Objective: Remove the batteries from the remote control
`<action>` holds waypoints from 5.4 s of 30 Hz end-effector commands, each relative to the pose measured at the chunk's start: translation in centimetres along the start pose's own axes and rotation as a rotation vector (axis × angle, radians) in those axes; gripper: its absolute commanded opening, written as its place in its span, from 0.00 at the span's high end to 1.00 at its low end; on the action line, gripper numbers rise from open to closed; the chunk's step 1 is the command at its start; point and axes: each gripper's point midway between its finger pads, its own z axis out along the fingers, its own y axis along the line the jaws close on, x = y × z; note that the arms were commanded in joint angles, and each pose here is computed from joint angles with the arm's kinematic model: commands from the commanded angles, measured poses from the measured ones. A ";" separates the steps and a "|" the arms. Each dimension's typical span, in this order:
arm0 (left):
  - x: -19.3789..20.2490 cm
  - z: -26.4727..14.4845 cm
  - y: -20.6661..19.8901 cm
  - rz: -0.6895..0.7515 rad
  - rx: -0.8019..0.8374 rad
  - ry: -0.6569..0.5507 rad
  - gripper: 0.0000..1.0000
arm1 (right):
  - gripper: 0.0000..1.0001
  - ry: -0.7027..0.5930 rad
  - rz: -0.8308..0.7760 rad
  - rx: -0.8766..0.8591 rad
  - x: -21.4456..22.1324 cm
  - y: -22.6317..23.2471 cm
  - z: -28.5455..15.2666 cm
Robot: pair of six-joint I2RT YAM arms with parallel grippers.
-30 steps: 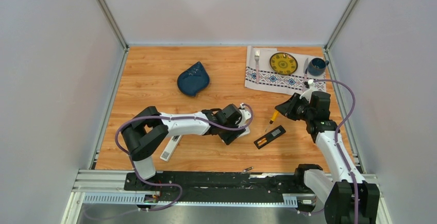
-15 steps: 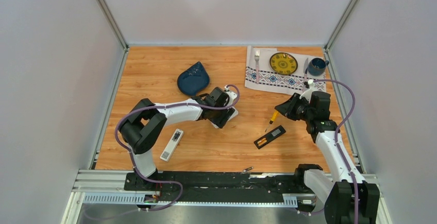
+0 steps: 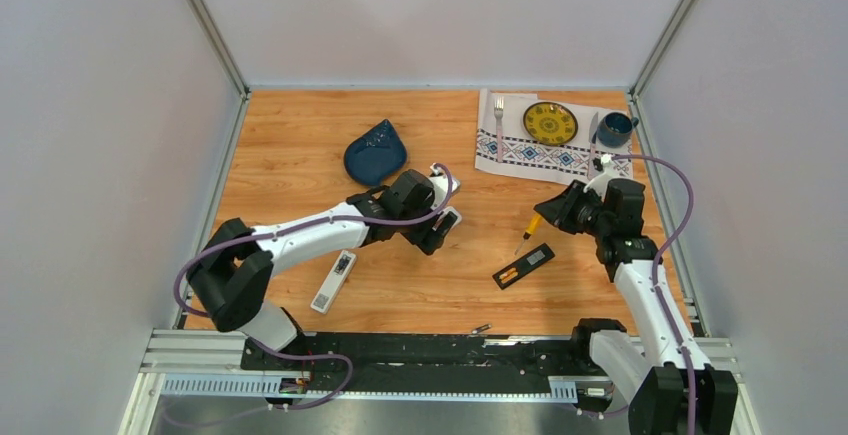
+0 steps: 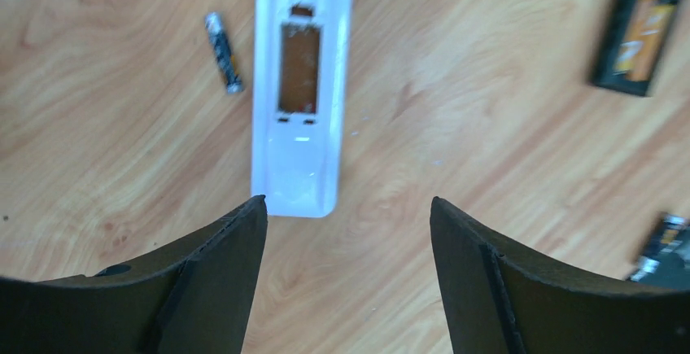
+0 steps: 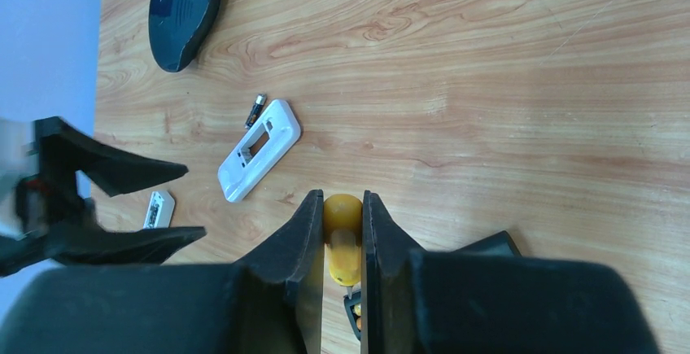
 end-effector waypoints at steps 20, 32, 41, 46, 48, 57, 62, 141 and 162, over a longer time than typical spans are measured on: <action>-4.8 6.6 -19.9 0.290 0.313 0.014 0.19 | 1.00 -0.135 0.167 0.219 -1.7 -5.1 -4.7; -1.8 10.0 -16.2 0.345 0.078 0.087 0.32 | 1.00 -0.135 0.144 0.149 -2.3 -3.9 -4.4; 1.2 9.5 -14.2 0.235 0.122 0.099 0.77 | 1.00 -0.113 0.159 0.117 -1.8 -3.8 -3.8; 2.0 7.6 -10.3 0.126 0.075 0.077 0.78 | 1.00 -0.096 0.172 0.095 -1.5 -3.8 -3.2; 3.7 7.0 -9.0 0.110 0.049 0.097 0.78 | 1.00 -0.088 0.189 0.082 -1.3 -3.9 -2.8; 8.5 4.2 -7.6 -0.017 0.022 0.124 0.49 | 1.00 -0.034 0.185 0.044 -0.4 -2.6 -0.7; 9.2 3.5 -7.8 -0.044 0.032 0.141 0.35 | 1.00 -0.029 0.184 0.035 -0.6 -2.3 -0.3; 6.8 6.1 -5.3 0.296 0.093 0.163 0.32 | 1.00 -0.013 0.138 0.045 -0.6 -2.4 -0.5; 12.0 3.4 -7.4 0.233 0.092 0.230 0.72 | 1.00 0.006 0.128 0.019 -0.2 -1.5 0.6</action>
